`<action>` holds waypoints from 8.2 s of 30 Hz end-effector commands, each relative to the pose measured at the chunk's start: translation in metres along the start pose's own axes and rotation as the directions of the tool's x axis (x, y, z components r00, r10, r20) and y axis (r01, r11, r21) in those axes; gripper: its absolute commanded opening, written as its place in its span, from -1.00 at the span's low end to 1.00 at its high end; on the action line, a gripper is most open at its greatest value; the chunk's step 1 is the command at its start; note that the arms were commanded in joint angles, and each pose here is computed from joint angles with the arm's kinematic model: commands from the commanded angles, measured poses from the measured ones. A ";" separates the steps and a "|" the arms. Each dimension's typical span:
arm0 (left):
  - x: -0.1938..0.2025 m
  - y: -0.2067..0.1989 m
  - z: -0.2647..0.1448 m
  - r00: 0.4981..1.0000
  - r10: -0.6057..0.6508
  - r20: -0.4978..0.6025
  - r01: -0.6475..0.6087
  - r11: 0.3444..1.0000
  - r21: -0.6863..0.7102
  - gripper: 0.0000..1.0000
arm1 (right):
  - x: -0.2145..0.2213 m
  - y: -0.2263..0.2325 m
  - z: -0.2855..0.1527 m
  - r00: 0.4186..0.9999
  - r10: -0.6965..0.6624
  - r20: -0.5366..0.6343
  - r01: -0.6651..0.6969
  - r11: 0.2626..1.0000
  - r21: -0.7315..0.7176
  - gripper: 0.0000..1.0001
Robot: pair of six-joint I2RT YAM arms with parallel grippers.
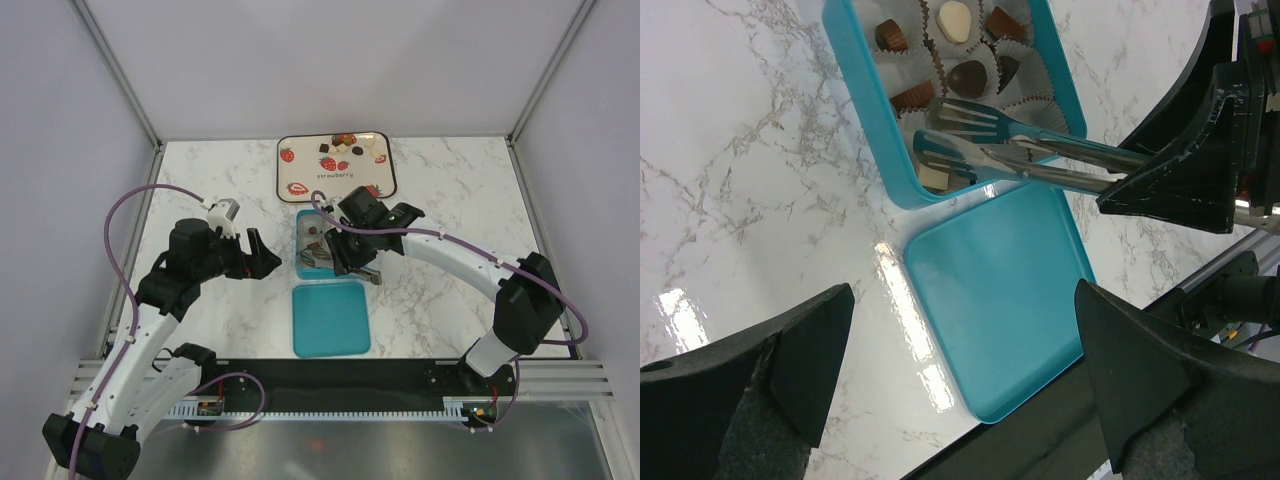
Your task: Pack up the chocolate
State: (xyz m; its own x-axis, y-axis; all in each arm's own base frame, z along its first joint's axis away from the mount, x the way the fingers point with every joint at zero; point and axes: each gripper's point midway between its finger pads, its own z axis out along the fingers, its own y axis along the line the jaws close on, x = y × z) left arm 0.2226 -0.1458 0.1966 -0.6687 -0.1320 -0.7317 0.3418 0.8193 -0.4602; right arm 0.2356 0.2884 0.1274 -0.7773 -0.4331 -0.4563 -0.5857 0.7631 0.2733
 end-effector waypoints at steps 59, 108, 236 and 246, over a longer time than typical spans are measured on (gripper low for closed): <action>0.000 0.001 0.001 1.000 0.029 -0.003 -0.029 1.000 0.002 0.99 | -0.234 -0.277 0.053 0.916 0.017 0.400 -0.200 0.885 0.420 0.08; 0.000 -0.001 0.001 1.000 0.029 -0.003 -0.029 0.999 0.012 0.99 | -0.174 -0.209 -0.015 0.951 0.122 0.282 -0.203 0.940 0.275 -0.28; 0.001 -0.007 -0.001 0.999 0.035 0.001 -0.035 0.999 0.040 0.99 | -0.209 -0.279 -0.021 0.925 0.069 0.374 -0.272 0.807 0.524 0.04; 0.000 -0.006 -0.001 0.999 0.035 0.003 -0.035 0.999 0.034 0.99 | -0.206 -0.286 0.007 0.936 0.071 0.344 -0.234 0.856 0.460 0.04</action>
State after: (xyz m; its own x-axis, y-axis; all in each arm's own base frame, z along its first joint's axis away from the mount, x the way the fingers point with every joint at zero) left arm 0.2207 -0.1481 0.1976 -0.6697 -0.1276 -0.7316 0.3529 0.8121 -0.4647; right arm 0.5495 0.1525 0.1225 -0.7404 -0.1728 -0.6496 -0.1736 0.9828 -0.0636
